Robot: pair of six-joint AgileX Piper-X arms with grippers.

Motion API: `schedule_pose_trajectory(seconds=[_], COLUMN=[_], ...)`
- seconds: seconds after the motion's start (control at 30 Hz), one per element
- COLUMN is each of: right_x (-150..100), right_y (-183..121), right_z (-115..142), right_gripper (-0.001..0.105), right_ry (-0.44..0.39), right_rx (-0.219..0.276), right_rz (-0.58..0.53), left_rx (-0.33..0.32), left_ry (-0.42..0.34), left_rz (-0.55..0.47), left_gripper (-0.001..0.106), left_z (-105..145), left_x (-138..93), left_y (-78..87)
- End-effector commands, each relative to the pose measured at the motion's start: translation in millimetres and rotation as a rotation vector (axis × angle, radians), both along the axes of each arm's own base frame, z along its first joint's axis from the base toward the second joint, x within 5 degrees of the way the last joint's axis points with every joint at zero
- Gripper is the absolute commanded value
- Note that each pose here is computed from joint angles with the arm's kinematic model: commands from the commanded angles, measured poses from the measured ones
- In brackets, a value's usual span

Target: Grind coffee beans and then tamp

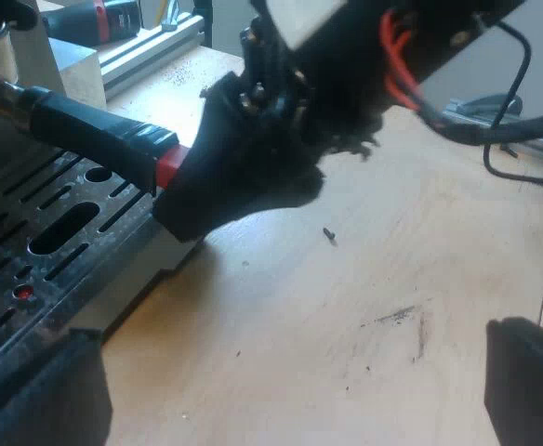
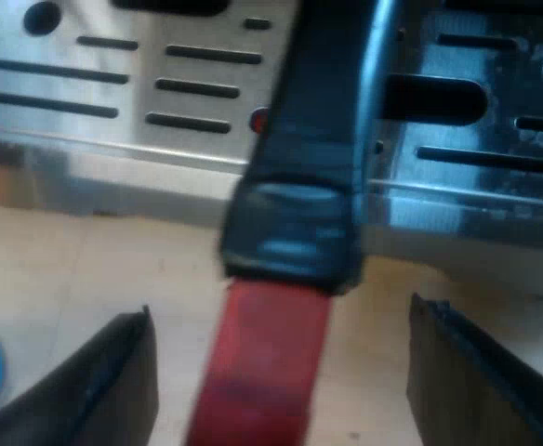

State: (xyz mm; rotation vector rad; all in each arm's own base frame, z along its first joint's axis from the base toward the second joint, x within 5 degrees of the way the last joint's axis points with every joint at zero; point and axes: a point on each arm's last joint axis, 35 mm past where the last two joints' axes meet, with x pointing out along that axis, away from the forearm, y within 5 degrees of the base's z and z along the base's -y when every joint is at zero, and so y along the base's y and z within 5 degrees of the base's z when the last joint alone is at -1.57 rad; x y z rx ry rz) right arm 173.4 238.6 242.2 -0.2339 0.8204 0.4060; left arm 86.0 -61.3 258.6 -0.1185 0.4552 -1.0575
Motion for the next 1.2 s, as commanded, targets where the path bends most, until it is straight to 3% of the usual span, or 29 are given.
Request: schedule_pose_trajectory(seconds=[0.03, 0.37, 0.53, 0.73, 1.0, 1.1, 1.2], right_x=[4.1, 6.0, 6.4, 6.5, 7.1, 8.0, 8.6], right_y=[-5.0, -11.1, -10.5, -10.4, -11.0, -9.8, -9.0], right_z=[-6.5, -26.4, -25.6, -25.5, -25.2, -23.8, -22.9], right_gripper=[0.059, 0.059, 0.059, 0.058, 0.036, 0.019, 0.01], right_ry=[0.0, -0.048, -0.085, -0.1, -0.118, -0.132, -0.14], right_rx=[0.018, 0.056, -0.007, -0.037, -0.058, -0.045, -0.035], right_rz=[-0.01, -0.009, 0.07, 0.106, 0.1, 0.099, 0.098], left_rx=[-0.012, -0.012, -0.012, -0.012, -0.012, -0.012, -0.012], left_ry=[-0.018, -0.018, -0.018, -0.018, -0.018, -0.018, -0.018], left_rz=[-0.017, -0.017, -0.017, -0.017, -0.017, -0.017, -0.017], left_gripper=[0.083, 0.083, 0.083, 0.083, 0.083, 0.083, 0.083], left_z=[3.1, 3.1, 3.1, 3.1, 3.1, 3.1, 3.1], left_x=[-0.1, -0.1, -0.1, -0.1, -0.1, -0.1, -0.1], left_y=[-0.8, -0.8, -0.8, -0.8, -0.8, -0.8, -0.8])
